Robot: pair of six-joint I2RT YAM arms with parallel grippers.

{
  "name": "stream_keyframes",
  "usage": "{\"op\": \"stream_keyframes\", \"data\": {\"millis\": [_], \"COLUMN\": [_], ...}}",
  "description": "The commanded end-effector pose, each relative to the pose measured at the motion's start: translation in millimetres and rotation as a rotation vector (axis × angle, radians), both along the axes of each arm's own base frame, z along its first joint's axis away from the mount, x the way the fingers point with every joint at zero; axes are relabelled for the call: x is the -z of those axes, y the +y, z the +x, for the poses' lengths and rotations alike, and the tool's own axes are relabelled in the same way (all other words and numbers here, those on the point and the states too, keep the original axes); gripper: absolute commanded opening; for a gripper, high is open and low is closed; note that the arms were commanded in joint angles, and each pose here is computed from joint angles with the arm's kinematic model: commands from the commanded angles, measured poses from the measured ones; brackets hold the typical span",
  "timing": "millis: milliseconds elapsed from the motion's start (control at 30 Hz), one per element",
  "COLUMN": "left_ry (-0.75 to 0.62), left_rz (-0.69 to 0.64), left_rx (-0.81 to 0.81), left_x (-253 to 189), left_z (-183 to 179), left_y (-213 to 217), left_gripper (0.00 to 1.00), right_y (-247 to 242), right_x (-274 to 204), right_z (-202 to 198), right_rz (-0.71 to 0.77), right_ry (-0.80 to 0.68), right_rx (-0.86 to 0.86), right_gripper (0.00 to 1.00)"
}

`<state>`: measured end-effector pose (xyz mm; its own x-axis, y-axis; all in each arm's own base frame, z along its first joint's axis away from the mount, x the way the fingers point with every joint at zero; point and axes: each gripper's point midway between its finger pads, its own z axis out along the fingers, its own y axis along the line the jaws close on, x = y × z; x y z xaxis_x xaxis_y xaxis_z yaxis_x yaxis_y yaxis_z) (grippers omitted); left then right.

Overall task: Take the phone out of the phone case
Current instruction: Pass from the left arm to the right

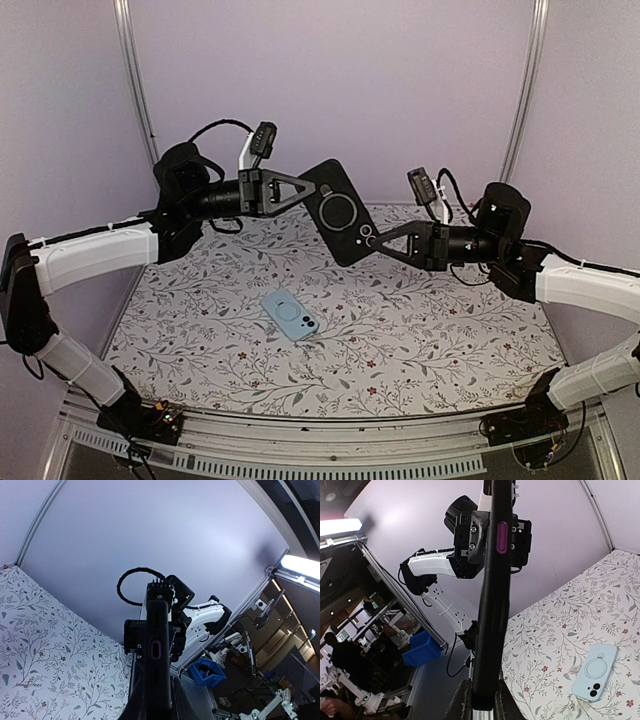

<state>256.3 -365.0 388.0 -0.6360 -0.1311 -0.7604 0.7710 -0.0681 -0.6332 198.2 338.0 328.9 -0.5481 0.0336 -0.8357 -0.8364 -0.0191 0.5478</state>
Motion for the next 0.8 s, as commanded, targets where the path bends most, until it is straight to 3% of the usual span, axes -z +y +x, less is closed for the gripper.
{"op": "stream_keyframes", "data": {"millis": [0, 67, 167, 300, 367, 700, 767], "left_ry": [-0.085, -0.084, -0.087, -0.091, -0.096, -0.095, -0.096], "left_rz": [-0.072, -0.072, -0.079, -0.086, -0.09, -0.091, -0.088], "left_rx": [0.019, 0.024, 0.037, 0.047, 0.051, 0.031, 0.026], "left_x": [-24.4, -23.1, -23.4, -22.9, -23.0, -17.1, -15.0], "left_z": [-12.6, -12.5, -14.5, -16.9, -18.7, -15.0, -14.2], "left_y": [2.4, 1.6, 0.7, -1.5, -2.5, -5.2, -5.2], "left_gripper": [0.0, 0.0, 0.0, 0.0, 0.0, 0.0, 0.0], "right_y": [0.5, 0.4, 0.3, 1.9, 3.4, 11.8, 12.3], "right_x": [-14.9, -17.5, -22.2, -25.5, -23.8, -16.0, -16.9], "right_z": [-4.8, -6.4, -12.2, -12.4, -10.0, -4.5, -4.2], "right_rz": [0.032, 0.037, 0.052, 0.059, 0.055, 0.043, 0.046], "right_ry": [-0.047, -0.056, -0.075, -0.077, -0.073, -0.061, -0.062], "right_rx": [-0.034, -0.042, -0.073, -0.088, -0.086, -0.073, -0.07], "right_gripper": [0.07, 0.0, 0.02, 0.34, 0.37, 0.22, 0.15]}}
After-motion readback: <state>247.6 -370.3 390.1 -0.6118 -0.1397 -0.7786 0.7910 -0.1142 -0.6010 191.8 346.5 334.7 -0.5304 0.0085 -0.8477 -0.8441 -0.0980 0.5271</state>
